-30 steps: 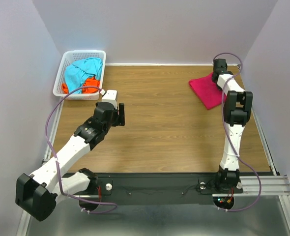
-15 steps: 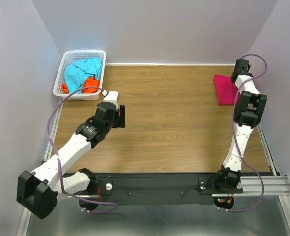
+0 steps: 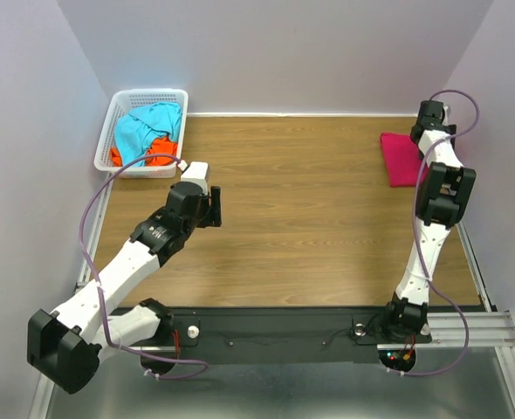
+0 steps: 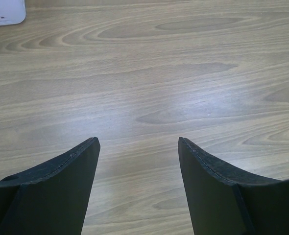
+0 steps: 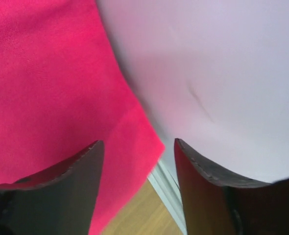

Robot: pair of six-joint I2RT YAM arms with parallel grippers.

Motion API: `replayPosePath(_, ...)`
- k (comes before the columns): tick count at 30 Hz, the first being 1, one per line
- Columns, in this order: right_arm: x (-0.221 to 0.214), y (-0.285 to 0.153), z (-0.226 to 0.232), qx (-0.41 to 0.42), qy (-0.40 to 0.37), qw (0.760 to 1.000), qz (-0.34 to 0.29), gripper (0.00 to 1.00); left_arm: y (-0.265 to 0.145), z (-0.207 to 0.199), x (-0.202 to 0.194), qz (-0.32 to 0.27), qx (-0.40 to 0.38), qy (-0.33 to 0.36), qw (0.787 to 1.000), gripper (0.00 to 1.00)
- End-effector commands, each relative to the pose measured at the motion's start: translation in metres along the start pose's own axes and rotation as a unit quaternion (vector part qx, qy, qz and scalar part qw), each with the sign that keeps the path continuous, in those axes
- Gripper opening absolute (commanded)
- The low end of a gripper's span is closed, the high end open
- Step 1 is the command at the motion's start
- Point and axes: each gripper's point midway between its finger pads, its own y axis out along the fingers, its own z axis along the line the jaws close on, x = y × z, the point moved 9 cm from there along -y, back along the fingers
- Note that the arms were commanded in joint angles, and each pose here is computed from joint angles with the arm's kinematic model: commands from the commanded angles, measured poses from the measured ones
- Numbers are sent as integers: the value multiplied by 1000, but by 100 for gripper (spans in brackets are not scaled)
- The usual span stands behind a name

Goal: Fold and stack the t-shirts
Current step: Neatly place the folded tshirt to the corner

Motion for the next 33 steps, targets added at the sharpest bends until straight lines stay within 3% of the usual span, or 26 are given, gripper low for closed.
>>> replayPosePath(1, 36, -56, -55, -17, 95, 993, -67, 66, -13, -2, 29, -57, -5, -19, 998, 76)
replayPosePath(4, 39, -94, -85, 6, 141, 985, -97, 70, -21, 1, 40, -84, 8, -22, 996, 76)
replayPosePath(11, 31, -217, -169, 98, 259, 937, -215, 88, -61, 14, 78, -182, 39, -41, 982, 77)
replayPosePath(14, -3, -282, -212, 121, 310, 903, -272, 100, -79, 21, 90, -214, 57, -36, 974, 78)
replayPosePath(16, -22, -301, -223, 125, 330, 889, -292, 100, -88, 26, 93, -219, 68, -33, 973, 79)
replayPosePath(18, -42, -324, -233, 142, 359, 863, -325, 100, -102, 32, 97, -236, 81, -38, 968, 80)
replayPosePath(19, -63, -353, -252, 142, 380, 839, -363, 100, -106, 34, 96, -239, 84, -35, 967, 80)
replayPosePath(25, -122, -395, -254, 155, 361, 816, -424, 100, -131, 50, 81, -256, 102, -39, 961, 82)
replayPosePath(26, -141, -409, -267, 155, 369, 798, -450, 100, -138, 54, 76, -260, 105, -45, 959, 82)
replayPosePath(31, -199, -418, -280, 135, 405, 767, -479, 100, -155, 64, 58, -279, 106, -66, 952, 82)
replayPosePath(33, -217, -421, -284, 132, 414, 756, -490, 100, -164, 70, 52, -298, 109, -92, 944, 89)
